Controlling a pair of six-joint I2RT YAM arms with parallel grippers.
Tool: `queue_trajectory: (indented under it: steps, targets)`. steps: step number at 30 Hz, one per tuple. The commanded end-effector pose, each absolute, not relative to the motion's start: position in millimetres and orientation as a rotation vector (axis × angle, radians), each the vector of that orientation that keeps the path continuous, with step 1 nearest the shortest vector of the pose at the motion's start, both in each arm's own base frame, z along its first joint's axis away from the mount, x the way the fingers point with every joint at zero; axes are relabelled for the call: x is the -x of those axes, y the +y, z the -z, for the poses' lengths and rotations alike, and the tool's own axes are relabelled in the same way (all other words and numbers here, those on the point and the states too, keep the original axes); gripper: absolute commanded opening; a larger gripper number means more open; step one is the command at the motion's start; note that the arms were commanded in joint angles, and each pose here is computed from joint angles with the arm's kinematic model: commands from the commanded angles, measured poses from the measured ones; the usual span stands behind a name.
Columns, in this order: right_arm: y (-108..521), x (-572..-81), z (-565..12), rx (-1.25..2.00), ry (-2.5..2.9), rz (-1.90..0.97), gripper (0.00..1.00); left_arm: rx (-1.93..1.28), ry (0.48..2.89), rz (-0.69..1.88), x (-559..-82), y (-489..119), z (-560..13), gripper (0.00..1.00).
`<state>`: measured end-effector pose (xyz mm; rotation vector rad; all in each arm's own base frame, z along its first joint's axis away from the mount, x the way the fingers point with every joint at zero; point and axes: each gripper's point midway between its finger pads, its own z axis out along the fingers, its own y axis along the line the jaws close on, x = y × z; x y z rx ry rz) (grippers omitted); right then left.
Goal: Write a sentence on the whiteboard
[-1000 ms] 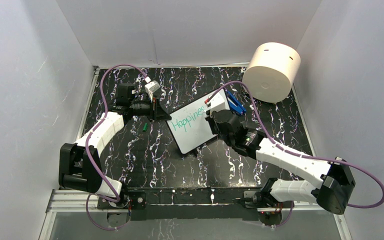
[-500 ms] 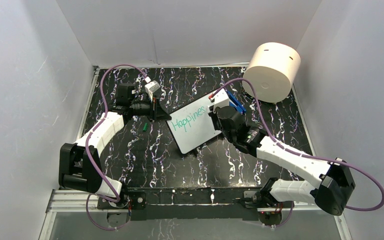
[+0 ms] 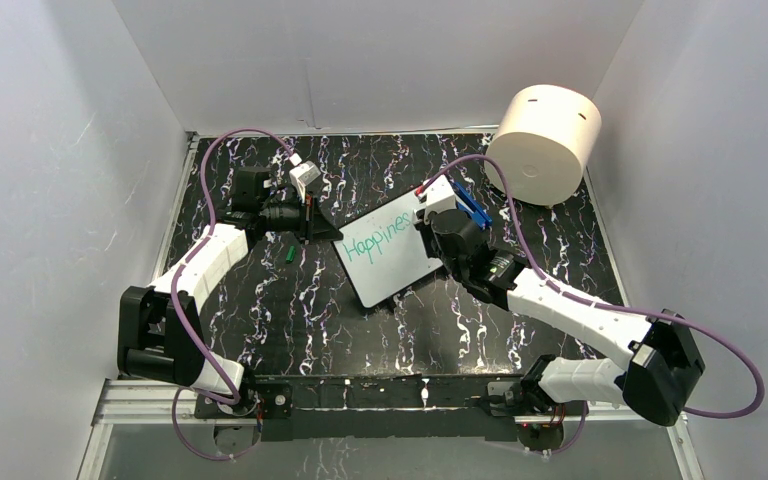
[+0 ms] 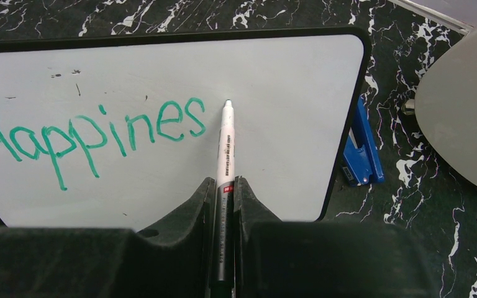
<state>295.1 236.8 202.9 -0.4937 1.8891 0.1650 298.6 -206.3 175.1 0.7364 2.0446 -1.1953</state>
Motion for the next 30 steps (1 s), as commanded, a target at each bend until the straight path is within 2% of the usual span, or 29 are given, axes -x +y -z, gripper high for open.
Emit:
queue_trajectory:
  steps: [1, 15, 30]
  targets:
    - [247, -305, -233, 0.462, 1.808, -0.212, 0.0, -0.73, 2.151, 1.106, -301, -198, -145, 0.0]
    - [258, -301, -235, 0.506, 1.799, -0.273, 0.0, -0.732, 2.151, 1.104, -301, -199, -145, 0.0]
    - [250, -291, -212, 0.545, 1.879, -0.251, 0.0, -0.729, 2.153, 1.1, -302, -198, -145, 0.0]
